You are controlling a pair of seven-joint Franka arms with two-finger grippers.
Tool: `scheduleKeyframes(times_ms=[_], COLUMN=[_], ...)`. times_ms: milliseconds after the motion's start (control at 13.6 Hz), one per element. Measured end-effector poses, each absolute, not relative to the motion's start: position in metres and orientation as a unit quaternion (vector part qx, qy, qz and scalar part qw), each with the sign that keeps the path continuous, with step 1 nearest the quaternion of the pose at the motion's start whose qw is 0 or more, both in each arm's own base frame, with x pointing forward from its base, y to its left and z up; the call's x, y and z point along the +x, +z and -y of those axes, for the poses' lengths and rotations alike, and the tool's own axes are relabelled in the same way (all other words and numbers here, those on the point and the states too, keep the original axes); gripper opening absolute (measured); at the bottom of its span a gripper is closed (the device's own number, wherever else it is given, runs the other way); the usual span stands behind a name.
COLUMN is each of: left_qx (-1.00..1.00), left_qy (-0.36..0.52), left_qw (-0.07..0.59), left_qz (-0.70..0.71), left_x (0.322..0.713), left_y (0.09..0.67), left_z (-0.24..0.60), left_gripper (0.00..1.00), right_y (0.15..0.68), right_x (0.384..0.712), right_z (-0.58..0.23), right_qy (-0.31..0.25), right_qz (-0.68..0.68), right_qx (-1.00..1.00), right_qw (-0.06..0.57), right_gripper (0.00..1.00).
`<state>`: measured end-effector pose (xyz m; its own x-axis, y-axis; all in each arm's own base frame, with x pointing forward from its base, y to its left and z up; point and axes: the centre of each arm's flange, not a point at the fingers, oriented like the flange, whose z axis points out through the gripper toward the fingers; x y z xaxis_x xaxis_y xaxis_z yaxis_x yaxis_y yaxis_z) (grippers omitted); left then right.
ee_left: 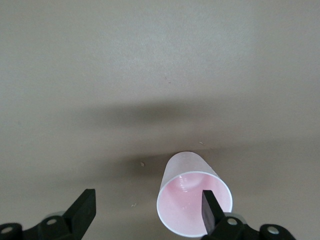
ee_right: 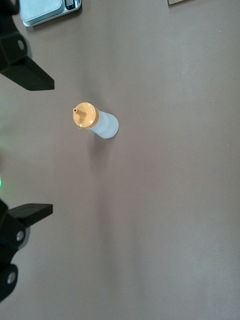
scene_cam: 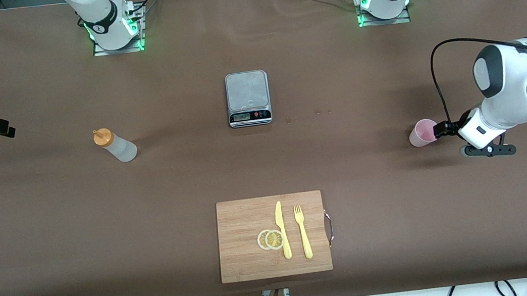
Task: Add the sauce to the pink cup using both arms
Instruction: 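Reach the left gripper down to the pink cup and grasp it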
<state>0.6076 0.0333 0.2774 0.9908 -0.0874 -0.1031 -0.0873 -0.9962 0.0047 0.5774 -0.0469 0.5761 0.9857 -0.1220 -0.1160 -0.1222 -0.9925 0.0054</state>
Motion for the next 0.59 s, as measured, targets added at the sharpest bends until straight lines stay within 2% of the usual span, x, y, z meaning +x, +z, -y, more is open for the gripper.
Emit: scheduleKeyframes(times_ms=[367,514,587], left_qx=[0.998,0.998,0.998], left_qy=[-0.056,-0.057,-0.057], left_qw=[0.003,0.005,0.007], left_qz=[0.04,0.038,0.036], left_x=[0.591,0.587,0.586], left_y=[0.251,0.246,0.245], left_z=[-0.033,-0.033,-0.033], left_gripper=[0.88,0.77,0.74], right_y=[0.576,0.576,0.576], right_x=[0.577,0.577,0.577], right_z=[0.047,0.047,0.047], right_qy=[0.058,0.058,0.058], right_qz=[-0.061,-0.061,-0.061], right_qx=[-0.996,-0.996,-0.996], right_qw=[0.001,0.001,0.001], right_gripper=[1.0,1.0,1.0])
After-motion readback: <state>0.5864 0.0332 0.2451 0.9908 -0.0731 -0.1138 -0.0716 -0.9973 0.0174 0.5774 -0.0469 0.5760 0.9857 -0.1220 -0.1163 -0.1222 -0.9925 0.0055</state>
